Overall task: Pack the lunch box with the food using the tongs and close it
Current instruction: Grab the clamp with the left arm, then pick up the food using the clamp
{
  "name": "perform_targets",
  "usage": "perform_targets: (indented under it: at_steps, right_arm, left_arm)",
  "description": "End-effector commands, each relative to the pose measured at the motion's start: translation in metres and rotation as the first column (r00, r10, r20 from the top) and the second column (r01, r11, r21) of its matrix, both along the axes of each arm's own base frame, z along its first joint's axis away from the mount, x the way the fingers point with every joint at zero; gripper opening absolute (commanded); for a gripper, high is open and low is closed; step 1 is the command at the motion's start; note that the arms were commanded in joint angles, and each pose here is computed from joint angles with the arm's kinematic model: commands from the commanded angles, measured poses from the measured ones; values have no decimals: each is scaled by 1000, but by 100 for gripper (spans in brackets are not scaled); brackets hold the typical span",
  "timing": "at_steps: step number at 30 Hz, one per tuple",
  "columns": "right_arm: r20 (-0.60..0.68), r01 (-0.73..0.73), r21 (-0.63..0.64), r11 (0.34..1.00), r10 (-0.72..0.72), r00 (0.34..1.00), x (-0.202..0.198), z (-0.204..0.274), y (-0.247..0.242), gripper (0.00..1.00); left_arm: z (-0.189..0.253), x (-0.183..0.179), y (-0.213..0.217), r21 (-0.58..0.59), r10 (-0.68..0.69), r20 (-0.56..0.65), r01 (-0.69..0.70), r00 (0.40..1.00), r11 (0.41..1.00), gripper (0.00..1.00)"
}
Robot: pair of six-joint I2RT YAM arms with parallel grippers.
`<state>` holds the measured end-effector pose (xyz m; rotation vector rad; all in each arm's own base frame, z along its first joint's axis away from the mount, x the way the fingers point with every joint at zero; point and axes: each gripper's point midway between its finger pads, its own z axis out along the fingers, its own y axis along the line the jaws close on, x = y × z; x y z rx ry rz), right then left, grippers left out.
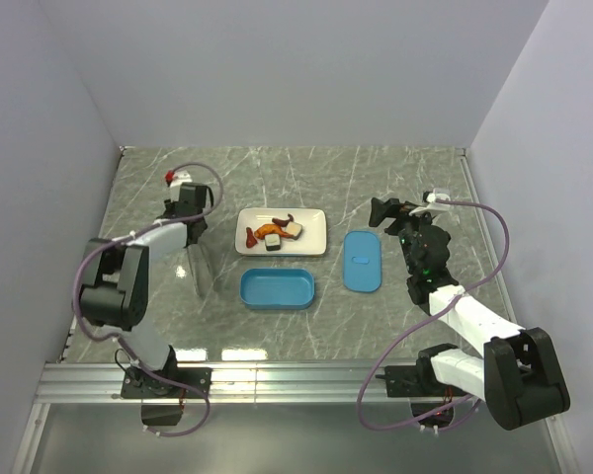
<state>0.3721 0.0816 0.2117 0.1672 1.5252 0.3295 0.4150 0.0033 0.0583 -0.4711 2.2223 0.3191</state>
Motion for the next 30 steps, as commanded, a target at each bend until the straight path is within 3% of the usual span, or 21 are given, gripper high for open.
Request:
perform_targets:
  at_steps: [1,11,24,30]
  right_arm:
    - [34,12,18,1000,-13,999,-1,10,-2,99]
    - [19,20,15,1000,-20,1000,2,5,-2,99]
    - [26,21,22,1000,-22,999,-1,6,-3,99]
    - [20,18,21,1000,-19,1000,-1,3,-2,99]
  left_arm:
    - [72,13,-9,74,5,239,-24,971,997,44]
    - [117,7,-47,143,-75,369,23,926,989,44]
    - [195,-30,-93,156,-170,608,94,776,983,44]
    - [212,-40,-109,168,-204,644,124,737,978,44]
